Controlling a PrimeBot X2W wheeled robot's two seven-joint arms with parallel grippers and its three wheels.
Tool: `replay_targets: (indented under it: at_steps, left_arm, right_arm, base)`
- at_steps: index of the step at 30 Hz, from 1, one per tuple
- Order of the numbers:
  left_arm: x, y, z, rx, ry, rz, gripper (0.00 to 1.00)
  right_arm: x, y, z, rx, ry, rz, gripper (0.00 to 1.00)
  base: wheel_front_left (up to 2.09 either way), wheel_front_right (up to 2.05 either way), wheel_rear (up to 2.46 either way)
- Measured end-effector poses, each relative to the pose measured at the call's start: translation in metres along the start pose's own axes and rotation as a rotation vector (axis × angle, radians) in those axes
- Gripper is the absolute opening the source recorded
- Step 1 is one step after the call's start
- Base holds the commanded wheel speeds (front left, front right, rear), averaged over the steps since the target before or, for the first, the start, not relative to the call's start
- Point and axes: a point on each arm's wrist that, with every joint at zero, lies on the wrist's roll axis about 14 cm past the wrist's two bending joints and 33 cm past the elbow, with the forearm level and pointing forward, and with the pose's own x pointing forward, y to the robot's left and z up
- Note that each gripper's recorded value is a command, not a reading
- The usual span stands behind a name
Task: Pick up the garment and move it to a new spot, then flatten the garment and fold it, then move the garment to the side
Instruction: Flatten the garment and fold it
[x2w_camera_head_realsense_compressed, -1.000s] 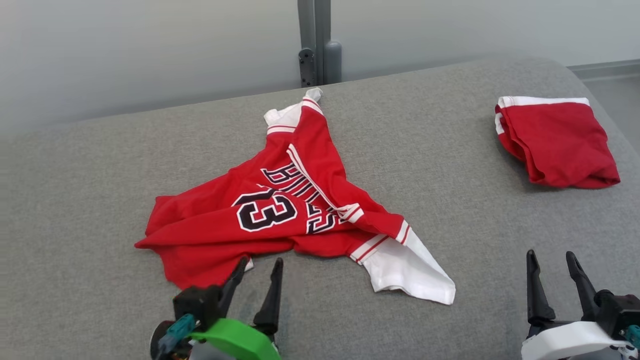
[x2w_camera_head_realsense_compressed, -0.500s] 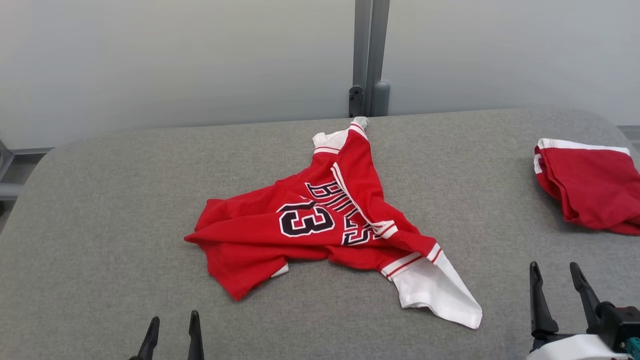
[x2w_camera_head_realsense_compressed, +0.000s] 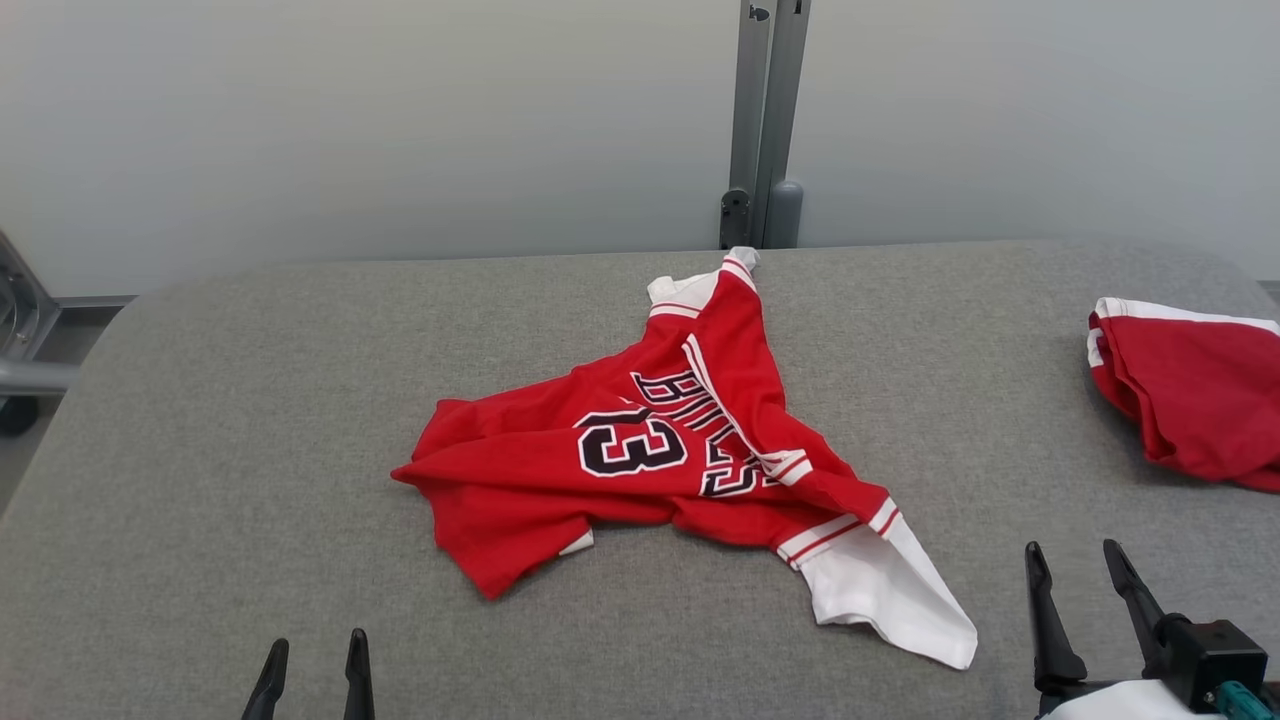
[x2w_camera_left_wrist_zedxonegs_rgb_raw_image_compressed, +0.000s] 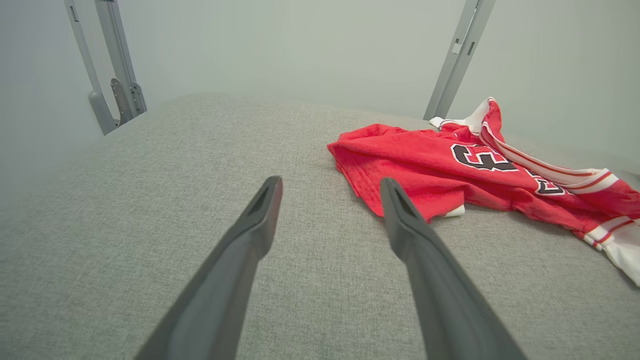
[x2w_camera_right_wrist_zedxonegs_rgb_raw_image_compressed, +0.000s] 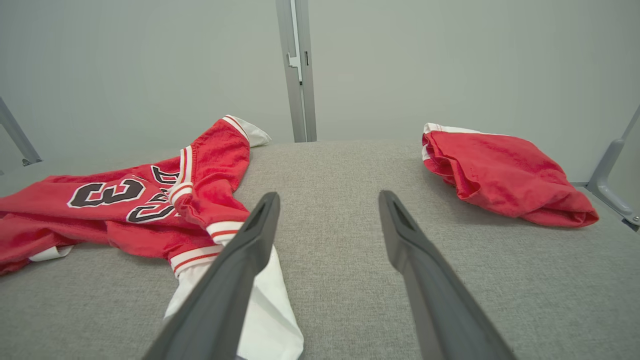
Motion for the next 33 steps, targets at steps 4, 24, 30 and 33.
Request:
replay_targets:
  at_steps: [4,24,30,33]
  left_arm:
    - [0.004,-0.003,0.003,0.004,-0.012,-0.016,1.0]
    - [0.051,-0.069,-0.072,0.081,0.359,-0.267,1.0]
    - [0.061,-0.066,-0.089,0.094,0.407,-0.268,1.0]
    - [0.066,-0.067,-0.095,0.109,0.418,-0.277,1.0]
  right_arm:
    - [0.004,0.006,0.008,-0.018,-0.024,0.021,1.0]
    - [0.021,0.014,-0.101,-0.136,0.508,0.131,1.0]
    - [0.031,0.022,-0.117,-0.113,0.535,0.139,1.0]
    - [0.034,0.024,-0.122,-0.108,0.541,0.144,1.0]
  base:
    - [0.0,0.0,0.0]
    - [0.0,0.0,0.0]
    - [0.0,0.0,0.0]
    - [0.0,0.0,0.0]
